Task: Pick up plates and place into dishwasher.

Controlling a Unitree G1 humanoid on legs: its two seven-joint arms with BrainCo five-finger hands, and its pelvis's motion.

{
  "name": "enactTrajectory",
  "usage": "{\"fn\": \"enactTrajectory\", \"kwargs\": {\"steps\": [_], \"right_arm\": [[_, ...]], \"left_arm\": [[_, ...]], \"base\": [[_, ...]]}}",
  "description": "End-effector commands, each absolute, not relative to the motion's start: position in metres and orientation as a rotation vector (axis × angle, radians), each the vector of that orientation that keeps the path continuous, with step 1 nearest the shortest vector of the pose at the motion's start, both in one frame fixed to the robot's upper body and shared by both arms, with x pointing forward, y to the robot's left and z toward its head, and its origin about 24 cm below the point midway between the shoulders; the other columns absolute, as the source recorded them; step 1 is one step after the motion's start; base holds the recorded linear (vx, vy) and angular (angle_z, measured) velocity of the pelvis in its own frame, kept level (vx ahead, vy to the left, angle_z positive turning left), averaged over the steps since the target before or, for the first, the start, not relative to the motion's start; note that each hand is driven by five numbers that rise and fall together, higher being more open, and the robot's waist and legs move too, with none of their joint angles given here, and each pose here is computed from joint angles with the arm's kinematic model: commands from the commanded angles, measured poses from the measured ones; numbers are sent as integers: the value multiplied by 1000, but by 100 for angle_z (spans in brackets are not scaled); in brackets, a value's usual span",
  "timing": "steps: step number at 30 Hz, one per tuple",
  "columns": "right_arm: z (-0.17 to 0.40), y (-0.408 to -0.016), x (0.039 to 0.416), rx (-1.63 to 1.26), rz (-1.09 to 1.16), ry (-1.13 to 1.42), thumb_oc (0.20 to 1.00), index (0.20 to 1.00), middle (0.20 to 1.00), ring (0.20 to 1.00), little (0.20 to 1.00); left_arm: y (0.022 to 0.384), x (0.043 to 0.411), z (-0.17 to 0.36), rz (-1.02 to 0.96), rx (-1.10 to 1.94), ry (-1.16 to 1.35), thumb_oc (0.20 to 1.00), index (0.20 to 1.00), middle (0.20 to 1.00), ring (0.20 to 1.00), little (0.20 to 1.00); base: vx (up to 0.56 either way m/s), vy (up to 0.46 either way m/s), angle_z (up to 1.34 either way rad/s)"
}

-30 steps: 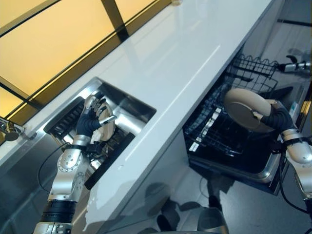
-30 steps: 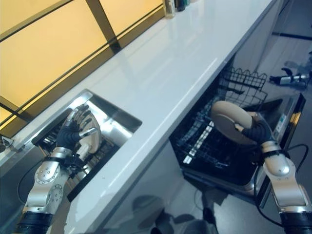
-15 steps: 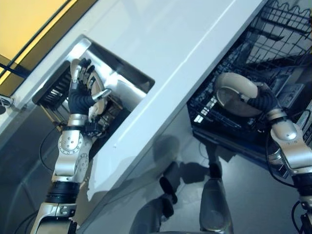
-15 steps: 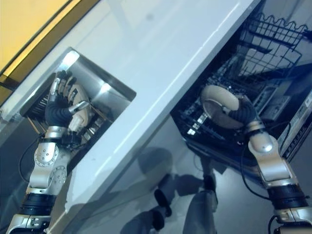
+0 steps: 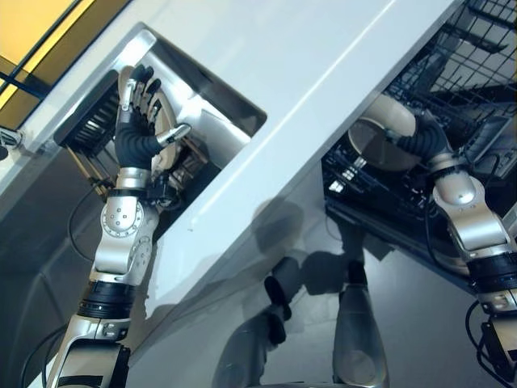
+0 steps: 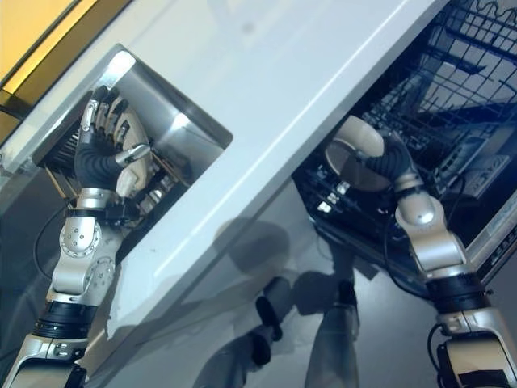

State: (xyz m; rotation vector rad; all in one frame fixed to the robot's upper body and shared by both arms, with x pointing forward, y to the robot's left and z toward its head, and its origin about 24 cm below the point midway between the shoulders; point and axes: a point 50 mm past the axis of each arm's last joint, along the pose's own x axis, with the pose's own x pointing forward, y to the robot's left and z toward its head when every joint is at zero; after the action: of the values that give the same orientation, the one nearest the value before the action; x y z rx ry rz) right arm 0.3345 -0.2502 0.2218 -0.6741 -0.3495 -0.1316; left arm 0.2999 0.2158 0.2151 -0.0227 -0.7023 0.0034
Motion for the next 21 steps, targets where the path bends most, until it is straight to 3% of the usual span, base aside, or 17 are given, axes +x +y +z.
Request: {"fn": "enactTrajectory", "kwargs": {"steps": [1,7,21], "right_arm": [[204,-262,341,-715,-175,-231,200,200,200,200,200],[198,-262,345,-721,-164,-171,200,200,200,200,200],[116,-283,337,-879,-109,229,200,200,200,200,200]], "left_arm": [[219,301,216,14,5,-680,1000,1000,1000,1000,1000],[215,302,216,-1,-2,-675,1000,1000,1000,1000,1000],[213,302,228,-17,-1,-692,1000,1000,1000,1000,1000]], "base": [[-4,22,4],[11,1,3],[19,-2,4]]}}
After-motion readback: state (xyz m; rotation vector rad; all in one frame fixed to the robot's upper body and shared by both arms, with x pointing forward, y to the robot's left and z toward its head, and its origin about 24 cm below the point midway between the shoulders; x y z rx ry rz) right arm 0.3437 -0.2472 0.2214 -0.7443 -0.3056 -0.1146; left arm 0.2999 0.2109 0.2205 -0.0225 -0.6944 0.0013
